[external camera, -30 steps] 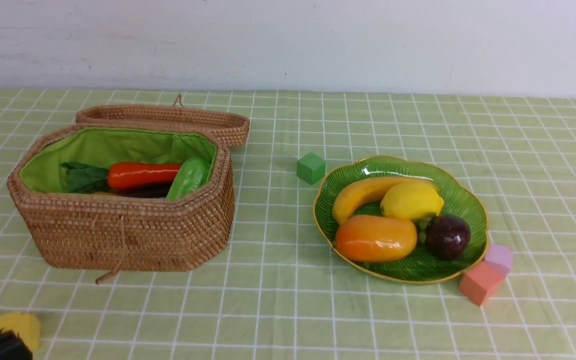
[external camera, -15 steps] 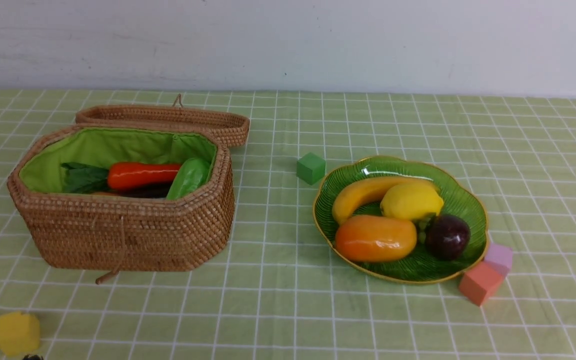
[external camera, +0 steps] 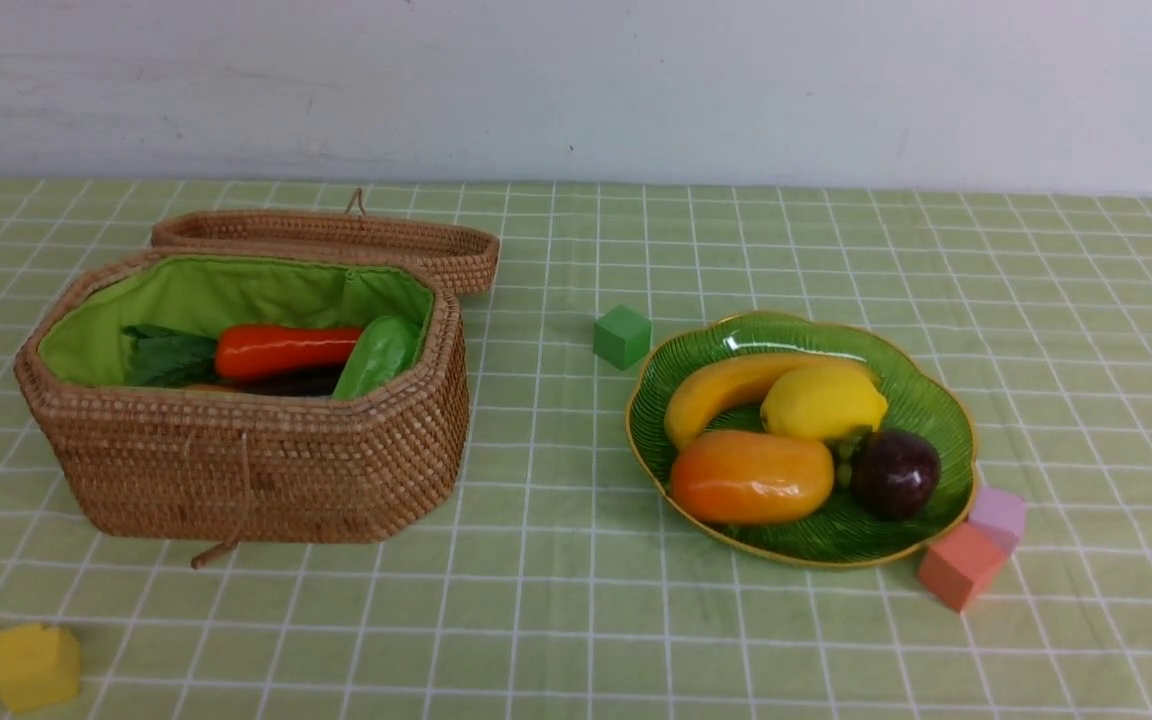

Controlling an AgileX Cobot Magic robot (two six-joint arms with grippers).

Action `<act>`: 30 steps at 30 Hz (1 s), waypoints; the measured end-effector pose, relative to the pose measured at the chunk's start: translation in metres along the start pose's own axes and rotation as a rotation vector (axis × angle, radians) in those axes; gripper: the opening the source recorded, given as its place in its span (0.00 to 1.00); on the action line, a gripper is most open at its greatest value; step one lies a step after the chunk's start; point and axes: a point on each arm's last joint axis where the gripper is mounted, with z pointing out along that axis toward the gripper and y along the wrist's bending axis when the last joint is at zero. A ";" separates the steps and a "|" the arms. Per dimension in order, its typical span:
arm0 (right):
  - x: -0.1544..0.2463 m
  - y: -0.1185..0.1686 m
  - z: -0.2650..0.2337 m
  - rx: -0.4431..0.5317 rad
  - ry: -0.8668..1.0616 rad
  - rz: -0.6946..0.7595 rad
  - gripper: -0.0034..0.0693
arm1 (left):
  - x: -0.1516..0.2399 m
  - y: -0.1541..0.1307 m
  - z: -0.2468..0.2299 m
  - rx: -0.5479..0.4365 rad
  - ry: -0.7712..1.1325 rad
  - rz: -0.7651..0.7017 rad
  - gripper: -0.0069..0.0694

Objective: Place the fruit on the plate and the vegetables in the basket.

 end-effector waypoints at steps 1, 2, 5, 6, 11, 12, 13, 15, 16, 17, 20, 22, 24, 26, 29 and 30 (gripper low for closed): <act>0.002 -0.002 0.001 0.017 0.004 -0.027 0.06 | 0.000 0.000 0.000 0.000 0.003 0.000 0.07; 0.003 -0.004 0.001 0.031 -0.004 -0.053 0.05 | 0.000 0.000 0.000 0.001 0.003 0.000 0.07; 0.009 -0.011 0.001 0.061 -0.092 -0.103 0.03 | 0.000 0.000 0.000 0.001 0.004 -0.001 0.07; 0.010 -0.012 0.002 0.070 -0.129 -0.112 0.03 | 0.000 0.000 0.000 0.001 0.004 -0.001 0.07; 0.047 -0.030 0.010 0.125 -0.270 -0.110 0.02 | 0.000 0.000 0.000 0.001 0.004 -0.001 0.07; 0.052 -0.032 0.009 0.134 -0.276 -0.105 0.02 | 0.000 0.000 0.000 0.001 0.004 -0.001 0.07; 0.053 -0.032 0.009 0.134 -0.284 -0.104 0.02 | 0.000 0.000 0.000 0.001 0.004 -0.001 0.07; 0.059 -0.034 0.007 0.152 -0.256 -0.101 0.02 | 0.001 0.000 0.000 0.001 0.005 -0.001 0.07; 0.060 -0.034 0.007 0.153 -0.254 -0.102 0.02 | 0.001 0.000 0.000 0.001 0.007 -0.002 0.07; 0.060 -0.034 0.007 0.152 -0.256 -0.100 0.02 | 0.001 0.000 0.000 0.001 0.007 -0.002 0.07; 0.060 -0.034 0.007 0.147 -0.251 -0.090 0.02 | 0.001 0.000 0.000 0.002 0.009 -0.004 0.07; 0.060 -0.034 0.007 0.147 -0.249 -0.087 0.02 | 0.002 0.000 0.000 0.002 0.012 -0.004 0.07; 0.060 -0.034 0.007 0.146 -0.248 -0.086 0.02 | 0.002 0.000 0.000 0.002 0.013 -0.004 0.07; 0.060 -0.034 0.007 0.146 -0.248 -0.086 0.02 | 0.002 0.000 0.000 0.002 0.014 -0.004 0.07; 0.060 -0.034 0.007 0.146 -0.248 -0.086 0.02 | 0.002 0.000 0.000 0.002 0.014 -0.004 0.08; 0.060 -0.034 0.007 0.147 -0.247 -0.086 0.02 | 0.002 0.000 0.000 0.002 0.014 -0.004 0.08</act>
